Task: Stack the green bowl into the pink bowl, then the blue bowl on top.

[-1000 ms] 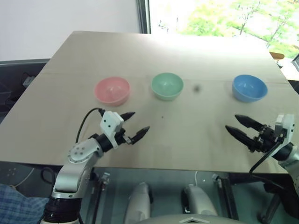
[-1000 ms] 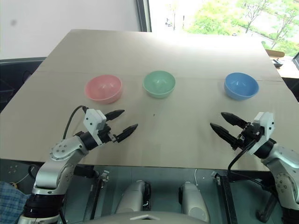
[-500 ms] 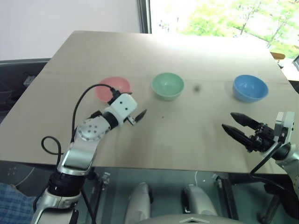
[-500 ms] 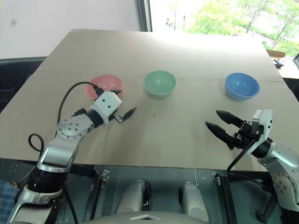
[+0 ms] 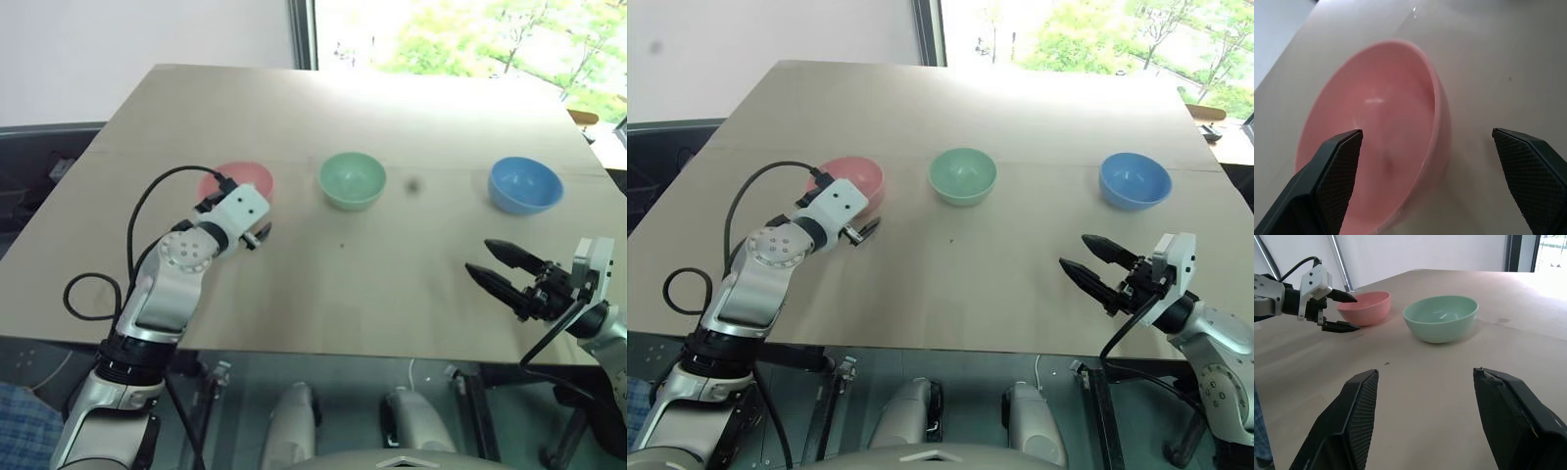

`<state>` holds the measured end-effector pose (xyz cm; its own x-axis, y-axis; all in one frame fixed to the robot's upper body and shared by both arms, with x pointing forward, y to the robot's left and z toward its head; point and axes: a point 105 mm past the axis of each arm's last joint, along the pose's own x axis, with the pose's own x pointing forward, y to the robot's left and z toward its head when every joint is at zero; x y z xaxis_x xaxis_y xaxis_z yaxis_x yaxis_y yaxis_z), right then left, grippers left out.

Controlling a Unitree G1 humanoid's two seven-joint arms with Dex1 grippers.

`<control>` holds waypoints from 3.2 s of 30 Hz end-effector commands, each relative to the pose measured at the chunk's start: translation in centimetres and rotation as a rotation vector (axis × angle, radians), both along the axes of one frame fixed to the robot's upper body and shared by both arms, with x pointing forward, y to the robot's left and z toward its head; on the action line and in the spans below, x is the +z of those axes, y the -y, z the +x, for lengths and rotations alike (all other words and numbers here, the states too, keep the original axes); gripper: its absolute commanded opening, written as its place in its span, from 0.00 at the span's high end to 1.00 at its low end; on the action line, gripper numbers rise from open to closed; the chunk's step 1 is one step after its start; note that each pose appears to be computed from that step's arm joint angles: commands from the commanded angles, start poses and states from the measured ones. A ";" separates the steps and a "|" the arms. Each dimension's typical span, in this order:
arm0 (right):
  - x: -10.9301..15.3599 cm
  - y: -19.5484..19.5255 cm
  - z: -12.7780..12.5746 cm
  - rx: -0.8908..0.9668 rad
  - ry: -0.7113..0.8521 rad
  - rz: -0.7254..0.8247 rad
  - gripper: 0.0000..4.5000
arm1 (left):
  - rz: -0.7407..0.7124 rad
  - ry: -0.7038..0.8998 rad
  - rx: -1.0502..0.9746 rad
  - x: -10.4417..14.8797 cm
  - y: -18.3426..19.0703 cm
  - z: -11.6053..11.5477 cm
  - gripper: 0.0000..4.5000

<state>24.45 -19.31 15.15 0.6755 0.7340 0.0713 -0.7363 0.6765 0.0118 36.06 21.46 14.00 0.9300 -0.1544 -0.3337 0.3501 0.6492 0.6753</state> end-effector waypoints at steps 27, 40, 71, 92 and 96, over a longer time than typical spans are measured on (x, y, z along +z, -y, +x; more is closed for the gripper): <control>3.3 -0.1 -2.2 0.120 0.138 -0.010 0.27 | -0.040 -0.068 -0.024 -0.4 0.8 -0.2 0.23; 2.6 -0.1 -1.8 0.110 0.136 -0.039 0.27 | -0.054 -0.056 -0.008 0.1 0.6 0.1 0.97; 2.1 0.3 -1.5 0.056 0.138 -0.045 0.27 | 0.306 -0.023 -1.050 2.1 13.1 -7.1 0.97; 1.8 0.2 -1.2 0.040 0.143 -0.049 0.27 | 0.502 0.213 -1.206 0.6 16.2 -5.7 0.97; 1.7 0.2 -1.2 0.031 0.146 -0.048 0.27 | 0.475 0.213 -1.242 0.5 16.9 -6.2 0.97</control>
